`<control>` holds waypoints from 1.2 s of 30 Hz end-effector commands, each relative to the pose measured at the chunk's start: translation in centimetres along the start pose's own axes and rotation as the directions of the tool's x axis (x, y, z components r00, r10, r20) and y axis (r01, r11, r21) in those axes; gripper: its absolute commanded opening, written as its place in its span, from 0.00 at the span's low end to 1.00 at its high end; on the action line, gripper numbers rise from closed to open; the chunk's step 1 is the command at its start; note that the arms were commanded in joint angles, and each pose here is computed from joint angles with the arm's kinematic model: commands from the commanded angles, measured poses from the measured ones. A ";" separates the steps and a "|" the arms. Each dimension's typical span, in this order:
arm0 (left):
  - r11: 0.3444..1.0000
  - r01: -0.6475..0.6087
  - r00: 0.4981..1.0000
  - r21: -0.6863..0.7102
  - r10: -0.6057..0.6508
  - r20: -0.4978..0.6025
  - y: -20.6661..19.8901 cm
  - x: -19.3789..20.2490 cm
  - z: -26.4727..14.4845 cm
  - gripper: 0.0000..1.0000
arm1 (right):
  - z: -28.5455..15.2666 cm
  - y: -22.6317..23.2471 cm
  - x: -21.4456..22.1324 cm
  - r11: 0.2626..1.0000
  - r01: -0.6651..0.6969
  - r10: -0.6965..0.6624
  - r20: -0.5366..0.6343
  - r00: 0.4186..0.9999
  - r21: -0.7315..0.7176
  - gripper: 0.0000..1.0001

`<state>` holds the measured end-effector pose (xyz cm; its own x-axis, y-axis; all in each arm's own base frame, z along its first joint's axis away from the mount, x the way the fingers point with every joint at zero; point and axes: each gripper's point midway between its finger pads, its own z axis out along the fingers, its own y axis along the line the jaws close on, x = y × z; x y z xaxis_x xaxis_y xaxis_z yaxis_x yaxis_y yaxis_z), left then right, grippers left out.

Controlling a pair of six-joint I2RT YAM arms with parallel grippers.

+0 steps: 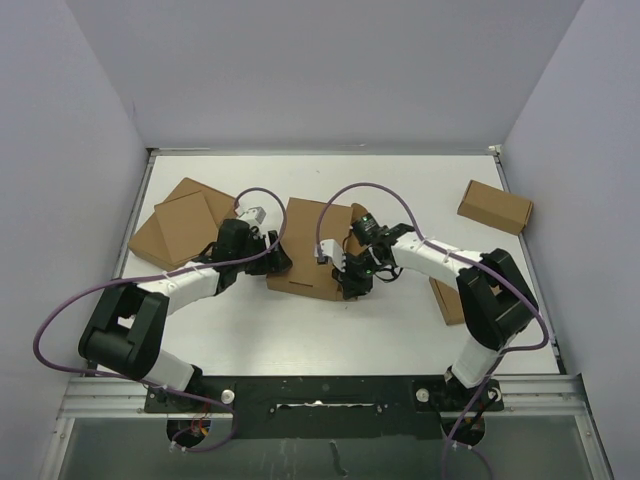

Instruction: Fold the paper box

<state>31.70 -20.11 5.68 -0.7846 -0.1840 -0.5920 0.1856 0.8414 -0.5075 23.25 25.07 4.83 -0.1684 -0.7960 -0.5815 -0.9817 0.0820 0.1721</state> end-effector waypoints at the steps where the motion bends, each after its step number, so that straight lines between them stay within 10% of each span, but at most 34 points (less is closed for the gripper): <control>1: 1.000 -0.015 0.996 0.020 0.017 -0.087 -0.9 2.3 0.3 0.63 | -0.3 -1.7 -4.4 0.998 0.047 -0.050 0.102 0.993 0.040 0.06; 15: 0.998 -0.052 0.995 0.037 0.049 0.092 -2.0 -5.1 -3.9 0.80 | -7.8 -0.2 -4.6 0.994 0.112 -0.101 0.314 0.944 -0.016 0.62; 21: 0.997 -0.063 0.983 0.042 0.054 0.175 -2.6 -7.1 -7.1 0.76 | -12.7 -7.2 -3.7 0.976 -0.179 0.101 0.470 0.877 0.125 0.59; 25: 0.996 0.024 0.994 0.088 -0.034 0.107 -3.3 -4.8 -8.2 0.55 | -16.5 -14.1 -3.7 0.916 -0.348 0.185 0.561 0.807 0.198 0.37; 30: 0.983 0.159 0.987 0.090 -0.159 -0.009 -2.7 -0.1 -8.9 0.44 | -14.9 -20.1 -6.1 0.911 -0.386 0.271 0.495 0.826 0.146 0.15; 36: 0.960 0.253 0.967 0.123 -0.247 -0.059 -2.6 3.1 -8.8 0.50 | -12.2 -26.2 -8.1 0.891 -0.394 0.271 0.429 0.862 0.228 0.12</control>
<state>24.73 -17.19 10.29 -0.8201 -0.3156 -0.4774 0.0762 0.7666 -0.6376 49.85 19.99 14.67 -0.4346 -0.3621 -0.8246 -0.8406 0.4918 0.2271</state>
